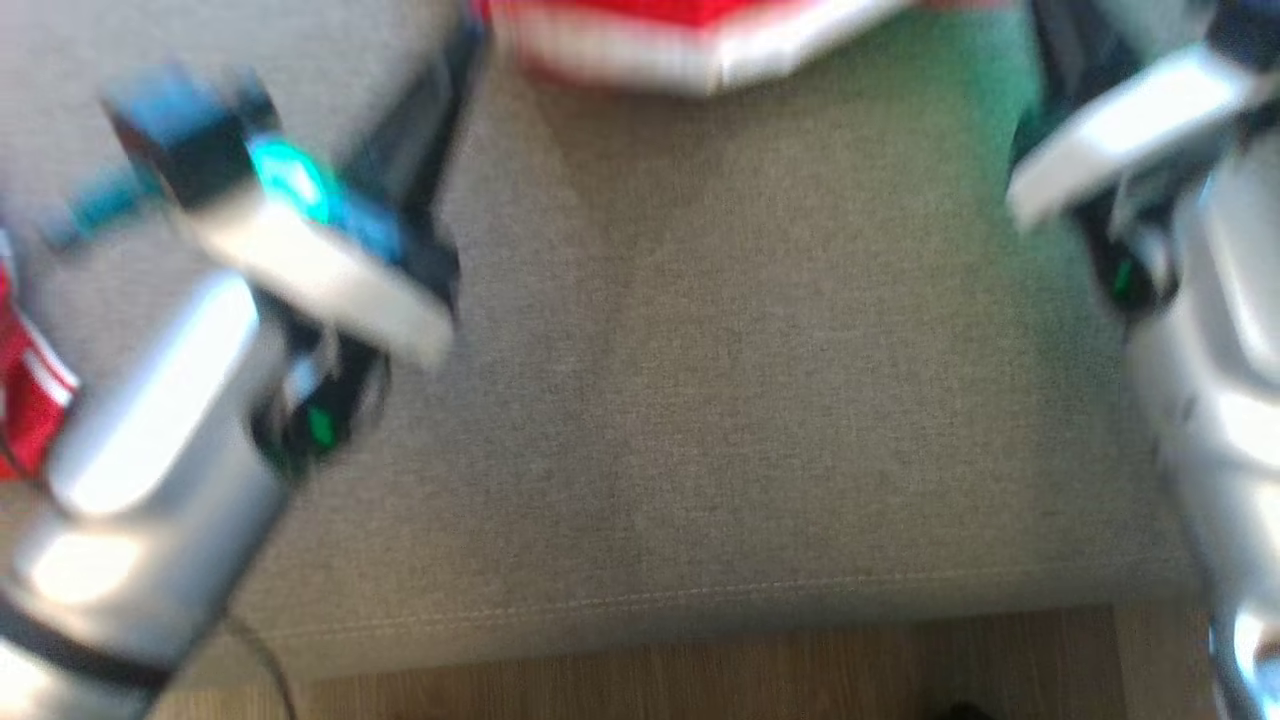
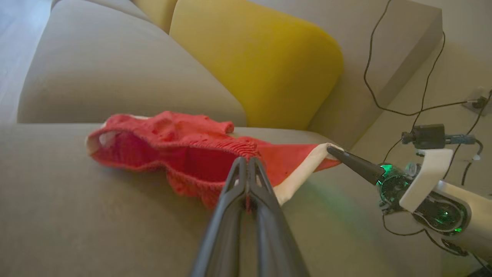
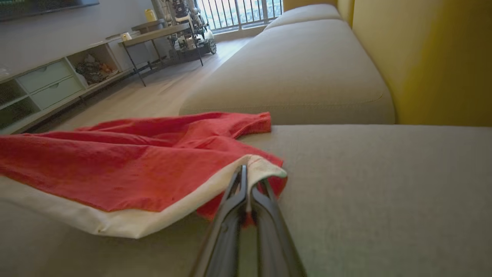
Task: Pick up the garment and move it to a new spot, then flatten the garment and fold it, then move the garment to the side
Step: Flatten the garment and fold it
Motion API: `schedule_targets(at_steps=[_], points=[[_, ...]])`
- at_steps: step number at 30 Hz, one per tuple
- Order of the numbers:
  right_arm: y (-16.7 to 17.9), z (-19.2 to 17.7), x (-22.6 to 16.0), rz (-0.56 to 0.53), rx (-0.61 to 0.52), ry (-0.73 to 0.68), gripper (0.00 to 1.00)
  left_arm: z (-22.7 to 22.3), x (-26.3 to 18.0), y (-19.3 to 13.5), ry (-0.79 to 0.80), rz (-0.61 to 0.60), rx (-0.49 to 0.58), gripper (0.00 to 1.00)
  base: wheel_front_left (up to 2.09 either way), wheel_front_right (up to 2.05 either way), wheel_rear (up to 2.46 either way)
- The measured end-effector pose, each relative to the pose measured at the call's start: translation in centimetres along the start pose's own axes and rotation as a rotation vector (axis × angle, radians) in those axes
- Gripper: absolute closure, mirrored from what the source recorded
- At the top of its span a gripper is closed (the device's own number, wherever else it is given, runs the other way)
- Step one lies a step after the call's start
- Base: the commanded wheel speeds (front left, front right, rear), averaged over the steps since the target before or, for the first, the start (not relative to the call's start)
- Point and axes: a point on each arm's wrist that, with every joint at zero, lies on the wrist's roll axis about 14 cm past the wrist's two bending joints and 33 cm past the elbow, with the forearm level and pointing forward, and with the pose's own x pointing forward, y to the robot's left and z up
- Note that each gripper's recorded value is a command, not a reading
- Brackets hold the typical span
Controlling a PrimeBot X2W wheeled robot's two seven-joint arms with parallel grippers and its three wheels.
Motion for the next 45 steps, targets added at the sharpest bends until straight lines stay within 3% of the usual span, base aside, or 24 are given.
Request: schedule_targets(at_steps=[6, 14, 18, 25, 30, 34, 40, 45], points=[[0.5, -2.8, -6.7, 0.005, 0.040, 0.124, 1.00, -3.3, -5.9, -2.4, 0.135, 0.004, -0.026, 1.00, 0.00, 0.00, 0.00], [0.6, -2.2, -14.4, -0.039, 0.080, 0.111, 1.00, -5.2, -11.3, -5.4, 0.210, 0.012, -0.044, 1.00, 0.00, 0.00, 0.00], [0.0, -0.8, -17.8, -0.076, 0.080, 0.069, 1.00, -5.1, -12.9, -8.2, 0.200, -0.026, -0.104, 1.00, 0.00, 0.00, 0.00], [-0.6, 2.5, -21.9, -0.107, -0.055, -0.005, 1.00, -3.5, -14.9, -8.1, 0.142, 0.022, -0.169, 1.00, 0.00, 0.00, 0.00], [-1.0, 2.1, -21.9, -0.113, -0.083, 0.051, 1.00, -1.8, -14.7, -8.1, 0.063, 0.052, -0.262, 1.00, 0.00, 0.00, 0.00], [-1.2, 0.9, -20.4, -0.133, -0.038, 0.107, 1.00, -2.1, -14.1, -8.4, 0.059, 0.053, -0.305, 1.00, 0.00, 0.00, 0.00], [-0.5, 2.5, -13.6, -0.077, -0.080, 0.100, 1.00, -1.4, -10.0, -7.6, 0.031, 0.020, -0.272, 1.00, 0.00, 0.00, 0.00], [-0.3, 4.1, -8.1, -0.029, -0.122, 0.080, 1.00, -1.0, -6.8, -5.5, -0.018, 0.074, -0.356, 1.00, 0.00, 0.00, 0.00]])
